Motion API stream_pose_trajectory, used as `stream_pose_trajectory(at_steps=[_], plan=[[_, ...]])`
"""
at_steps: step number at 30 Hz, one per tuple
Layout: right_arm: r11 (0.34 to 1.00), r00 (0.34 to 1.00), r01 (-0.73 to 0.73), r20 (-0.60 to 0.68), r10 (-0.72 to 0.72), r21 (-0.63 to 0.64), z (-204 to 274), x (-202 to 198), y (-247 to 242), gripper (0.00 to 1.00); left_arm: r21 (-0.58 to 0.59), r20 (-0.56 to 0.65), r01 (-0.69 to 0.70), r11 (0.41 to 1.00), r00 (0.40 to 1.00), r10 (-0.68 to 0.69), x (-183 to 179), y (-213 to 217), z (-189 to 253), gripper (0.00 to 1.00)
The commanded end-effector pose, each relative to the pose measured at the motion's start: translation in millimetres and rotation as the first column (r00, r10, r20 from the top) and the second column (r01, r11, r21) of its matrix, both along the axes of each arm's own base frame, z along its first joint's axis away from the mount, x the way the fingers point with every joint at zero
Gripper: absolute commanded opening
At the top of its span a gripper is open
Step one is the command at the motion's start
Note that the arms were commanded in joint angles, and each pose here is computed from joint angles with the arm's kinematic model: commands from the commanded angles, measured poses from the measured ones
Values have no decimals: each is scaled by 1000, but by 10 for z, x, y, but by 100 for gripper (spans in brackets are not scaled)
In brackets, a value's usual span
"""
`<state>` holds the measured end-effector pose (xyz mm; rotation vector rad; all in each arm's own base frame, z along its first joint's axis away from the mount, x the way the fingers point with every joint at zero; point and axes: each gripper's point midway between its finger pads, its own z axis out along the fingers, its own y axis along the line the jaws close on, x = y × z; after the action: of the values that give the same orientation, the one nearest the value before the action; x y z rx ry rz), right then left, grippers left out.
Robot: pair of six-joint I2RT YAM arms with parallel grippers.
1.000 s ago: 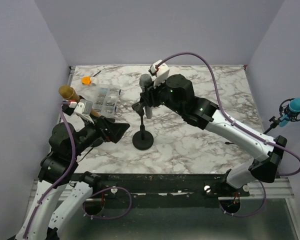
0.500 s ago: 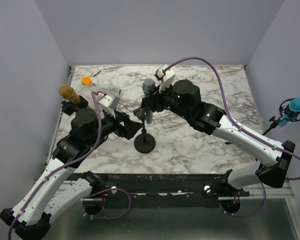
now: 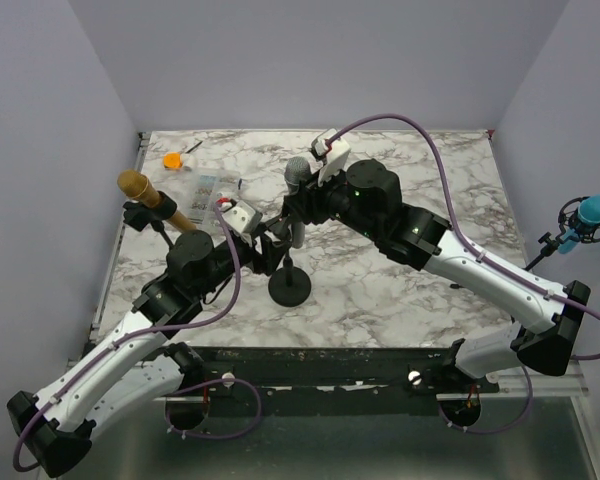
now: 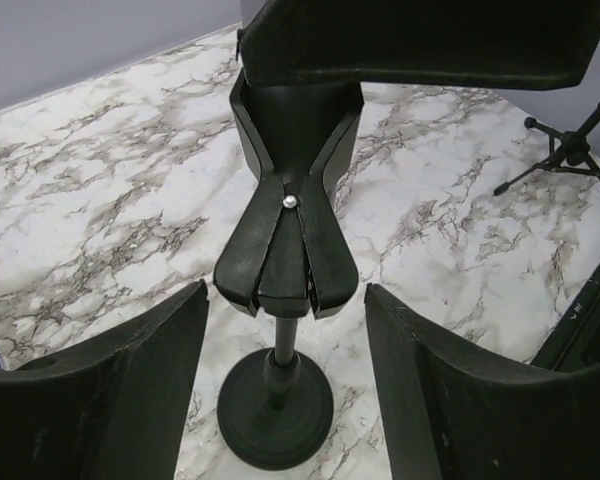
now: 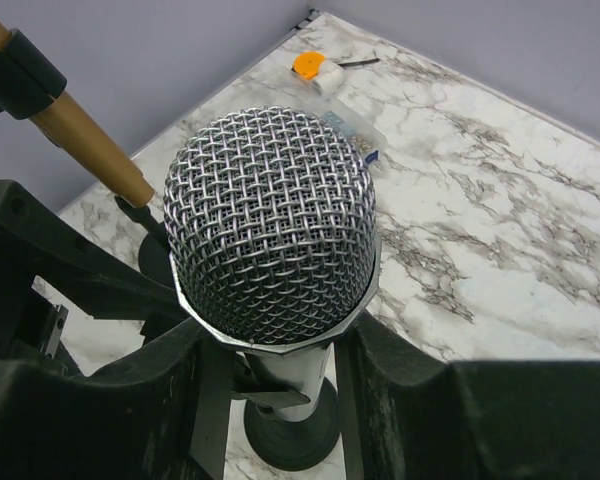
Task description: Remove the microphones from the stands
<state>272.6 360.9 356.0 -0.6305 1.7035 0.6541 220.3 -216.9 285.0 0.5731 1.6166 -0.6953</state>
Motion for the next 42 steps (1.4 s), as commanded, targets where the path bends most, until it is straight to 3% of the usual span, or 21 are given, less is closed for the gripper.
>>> stream_pose_trajectory(at_steps=[1, 7, 23, 27, 31, 34, 39, 42], plan=[[999, 1000, -15, -4, 15, 44, 74, -75, 3, 1, -53, 136, -24, 998, 990, 31, 101, -6, 266, 60], [999, 1000, -22, -12, 23, 49, 61, -72, 39, 1, -103, 171, -13, 995, 985, 31, 127, -52, 322, 54], [998, 1000, -23, -17, 24, 55, 77, -92, 24, 1, -139, 105, 13, 990, 994, 1, 87, -122, 225, 36], [998, 1000, -24, -16, 25, 56, 89, -94, 22, 1, -140, 84, 20, 990, 996, -9, 39, -110, 177, 40], [998, 999, -27, -19, 28, 55, 81, -102, 24, 1, -139, 65, 10, 990, 998, -1, 11, -72, 152, 54], [998, 999, -28, -19, 29, 54, 80, -106, 20, 1, -140, 66, 4, 990, 998, 5, 4, -53, 165, 54], [998, 999, -29, -23, 30, 58, 85, -110, 23, 1, -139, 63, 12, 990, 998, -3, 8, -76, 173, 48], [998, 999, -31, -23, 32, 57, 90, -114, 21, 1, -132, 53, 13, 991, 999, -6, 24, -95, 159, 37]])
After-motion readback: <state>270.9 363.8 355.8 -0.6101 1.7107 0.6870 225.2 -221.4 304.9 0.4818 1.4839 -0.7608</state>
